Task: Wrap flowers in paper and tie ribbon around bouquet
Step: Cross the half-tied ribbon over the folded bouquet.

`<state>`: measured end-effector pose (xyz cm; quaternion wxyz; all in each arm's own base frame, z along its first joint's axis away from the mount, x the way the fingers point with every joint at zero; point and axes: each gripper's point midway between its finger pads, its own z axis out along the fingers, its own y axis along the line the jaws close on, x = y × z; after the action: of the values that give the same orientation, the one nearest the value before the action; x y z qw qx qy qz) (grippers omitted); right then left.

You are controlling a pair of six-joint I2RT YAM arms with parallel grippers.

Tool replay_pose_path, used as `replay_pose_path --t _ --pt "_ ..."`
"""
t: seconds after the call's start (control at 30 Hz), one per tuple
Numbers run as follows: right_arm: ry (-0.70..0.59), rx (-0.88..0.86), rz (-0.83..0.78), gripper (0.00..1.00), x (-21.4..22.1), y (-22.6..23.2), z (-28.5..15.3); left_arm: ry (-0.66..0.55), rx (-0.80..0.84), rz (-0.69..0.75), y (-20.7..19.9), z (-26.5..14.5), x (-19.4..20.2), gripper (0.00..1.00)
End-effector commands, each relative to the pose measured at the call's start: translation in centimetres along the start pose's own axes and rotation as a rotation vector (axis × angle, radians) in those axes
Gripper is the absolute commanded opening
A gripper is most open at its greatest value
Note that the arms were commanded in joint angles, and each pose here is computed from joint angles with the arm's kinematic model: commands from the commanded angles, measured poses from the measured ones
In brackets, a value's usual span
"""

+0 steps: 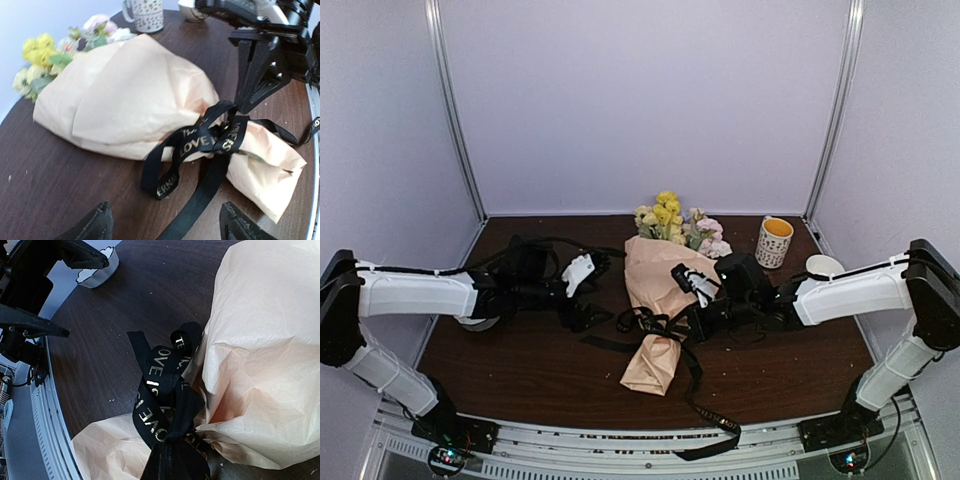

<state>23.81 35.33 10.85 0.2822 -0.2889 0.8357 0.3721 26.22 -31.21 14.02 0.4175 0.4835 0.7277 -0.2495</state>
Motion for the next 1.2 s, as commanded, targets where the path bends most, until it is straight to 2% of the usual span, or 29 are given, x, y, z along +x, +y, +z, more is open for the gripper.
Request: replay_pose_path --t 0.0,0.17,0.27,0.57,0.77,1.07,1.17 --pt "-0.042 -0.024 -0.001 0.00 -1.5 0.6 -0.2 -0.086 0.075 0.203 -0.7 2.6 -3.6 0.78" --pt "-0.035 -0.025 0.025 0.00 -1.3 0.4 0.2 -0.080 0.270 0.318 -3.5 5.8 -5.5 0.81" --pt "-0.042 -0.022 0.031 0.00 -1.4 0.4 0.2 -0.019 0.340 0.374 -5.0 7.6 -4.2 0.82" --pt "-0.054 -0.029 0.038 0.00 -1.9 0.7 -0.1 0.042 0.429 0.389 -5.5 9.8 -2.8 0.82" --pt "-0.063 -0.036 0.045 0.00 -2.1 0.8 -0.1 0.070 0.400 0.375 -5.0 11.3 -2.2 0.79" --pt "-0.054 -0.041 0.050 0.00 -1.8 0.8 -0.1 0.049 0.347 0.311 -4.2 11.8 -3.2 0.55" --pt "-0.050 -0.055 0.053 0.00 -1.7 1.1 0.0 0.034 0.326 0.284 -3.9 12.0 -3.7 0.52"
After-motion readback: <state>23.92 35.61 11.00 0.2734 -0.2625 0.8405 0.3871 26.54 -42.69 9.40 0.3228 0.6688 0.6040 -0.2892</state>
